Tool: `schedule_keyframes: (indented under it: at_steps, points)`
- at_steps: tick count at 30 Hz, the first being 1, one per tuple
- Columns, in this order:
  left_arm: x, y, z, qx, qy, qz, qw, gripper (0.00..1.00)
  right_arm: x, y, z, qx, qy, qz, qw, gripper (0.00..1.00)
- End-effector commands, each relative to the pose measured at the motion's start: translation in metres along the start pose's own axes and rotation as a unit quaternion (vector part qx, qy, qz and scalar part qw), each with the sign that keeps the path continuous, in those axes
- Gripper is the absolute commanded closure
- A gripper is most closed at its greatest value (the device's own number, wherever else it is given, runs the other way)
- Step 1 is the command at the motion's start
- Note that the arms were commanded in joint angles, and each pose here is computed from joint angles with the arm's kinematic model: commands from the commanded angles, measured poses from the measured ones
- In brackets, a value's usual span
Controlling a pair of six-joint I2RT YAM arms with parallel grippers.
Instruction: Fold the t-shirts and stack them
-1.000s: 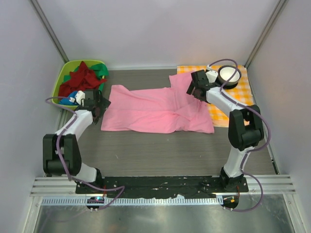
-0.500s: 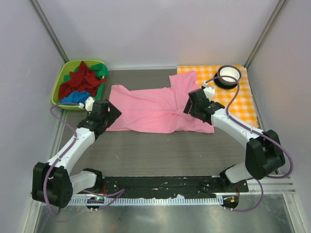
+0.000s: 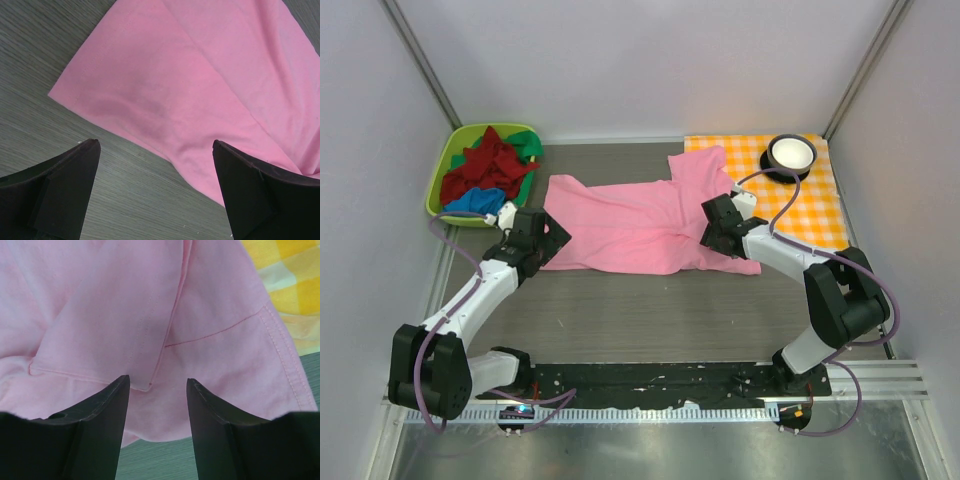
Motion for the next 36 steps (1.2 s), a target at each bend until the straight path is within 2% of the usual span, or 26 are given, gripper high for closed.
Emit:
schedule_keyframes:
  at_steps: [1, 4, 10, 18, 20, 23, 25, 30, 32, 36]
  points:
    - [0.006, 0.000, -0.009, -0.016, 0.008, -0.014, 1.000, 0.00, 0.019, 0.005, 0.007, -0.001, 0.025, -0.038, 0.999, 0.45]
    - [0.007, 0.000, -0.010, -0.015, 0.012, -0.015, 1.000, 0.00, 0.020, 0.009, 0.008, -0.003, 0.028, -0.044, 0.999, 0.48]
    - [0.008, 0.001, -0.006, -0.008, 0.016, -0.021, 1.000, 0.00, 0.017, 0.015, 0.011, 0.001, 0.030, -0.040, 0.999, 0.61]
    - [0.009, 0.001, -0.005, -0.005, 0.020, -0.025, 0.999, 0.00, 0.011, 0.021, 0.012, 0.003, 0.029, -0.032, 0.999, 0.62]
    - [0.011, 0.001, -0.004, -0.002, 0.020, -0.030, 0.999, 0.00, 0.009, 0.023, 0.011, 0.000, 0.027, -0.031, 0.999, 0.65]
    - [0.011, 0.001, -0.003, 0.001, 0.021, -0.031, 0.999, 0.00, 0.007, 0.026, 0.012, -0.001, 0.027, -0.030, 0.999, 0.73]
    - [0.011, 0.000, -0.002, 0.002, 0.022, -0.031, 0.999, 0.00, 0.006, 0.027, 0.012, 0.000, 0.027, -0.028, 0.999, 0.81]
    - [0.012, 0.000, -0.001, 0.003, 0.023, -0.034, 0.999, 0.00, 0.008, 0.028, 0.013, -0.001, 0.027, -0.030, 0.999, 0.90]
    - [0.012, 0.000, -0.001, 0.005, 0.024, -0.035, 0.999, 0.00, 0.009, 0.027, 0.013, -0.001, 0.027, -0.031, 0.999, 0.97]
    - [0.011, 0.000, -0.002, 0.002, 0.023, -0.031, 0.999, 0.00, 0.012, 0.024, 0.013, -0.001, 0.028, -0.036, 0.999, 0.97]
Point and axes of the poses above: each gripper's point midway between its finger pads, its own y axis out along the fingers, its own z axis along the line the jaws close on, x = y × z, the point moved 3 cm from there along -y, back along the fingers, and after that the axes turned 10 degrees about -y, right-handed, at the moved point
